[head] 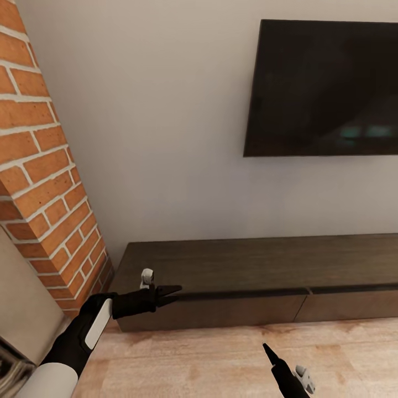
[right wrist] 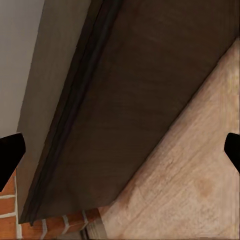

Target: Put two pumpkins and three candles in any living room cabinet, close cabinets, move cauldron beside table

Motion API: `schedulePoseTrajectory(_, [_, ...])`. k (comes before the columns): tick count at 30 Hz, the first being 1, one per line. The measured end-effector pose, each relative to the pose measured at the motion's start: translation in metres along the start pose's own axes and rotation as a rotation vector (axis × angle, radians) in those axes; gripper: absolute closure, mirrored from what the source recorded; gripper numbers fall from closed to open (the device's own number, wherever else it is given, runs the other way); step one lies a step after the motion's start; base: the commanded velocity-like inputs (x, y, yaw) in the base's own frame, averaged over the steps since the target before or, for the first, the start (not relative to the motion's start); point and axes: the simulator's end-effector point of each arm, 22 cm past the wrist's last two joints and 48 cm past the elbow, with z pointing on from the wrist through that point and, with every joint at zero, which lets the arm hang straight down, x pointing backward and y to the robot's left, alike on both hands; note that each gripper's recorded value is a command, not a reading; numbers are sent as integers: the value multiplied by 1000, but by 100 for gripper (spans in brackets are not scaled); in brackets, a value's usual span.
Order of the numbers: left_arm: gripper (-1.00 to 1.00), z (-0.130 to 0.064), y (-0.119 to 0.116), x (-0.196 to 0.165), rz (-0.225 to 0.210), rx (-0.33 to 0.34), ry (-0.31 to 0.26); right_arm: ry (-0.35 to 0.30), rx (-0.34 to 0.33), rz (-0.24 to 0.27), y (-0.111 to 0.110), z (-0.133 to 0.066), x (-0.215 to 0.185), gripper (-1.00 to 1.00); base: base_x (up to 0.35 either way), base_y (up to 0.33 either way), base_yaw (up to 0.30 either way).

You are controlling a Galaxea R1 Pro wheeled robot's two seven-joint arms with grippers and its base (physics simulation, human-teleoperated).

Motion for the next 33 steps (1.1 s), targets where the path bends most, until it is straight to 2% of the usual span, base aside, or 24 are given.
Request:
schedulePoseTrajectory(1, [-100, 0, 2, 1, 0, 0, 0, -4, 54, 0, -13, 1, 0, -100, 0, 0, 0])
schedulePoseTrajectory(3, [-100, 1, 5, 3, 0, 0, 1, -13, 107, 1, -27, 2, -2, -100, 0, 0, 0])
schedulePoseTrajectory(5, [-100, 0, 9, 5, -2, 0, 0, -21, 116, 4, -31, 4, -4, -100, 0, 0, 0])
schedulePoseTrajectory(9, [-100, 0, 17, 8, -8, -1, 0, -44, 86, 27, -28, 9, -9, -100, 0, 0, 0])
schedulePoseTrajectory(18, [-100, 0, 33, 15, -14, 3, -8, -54, 75, 38, -40, 16, -5, -100, 0, 0, 0])
schedulePoseTrajectory(33, [-100, -1, 33, 15, -14, 3, -9, -70, 58, 31, -37, 16, -9, -100, -106, 33, 0])
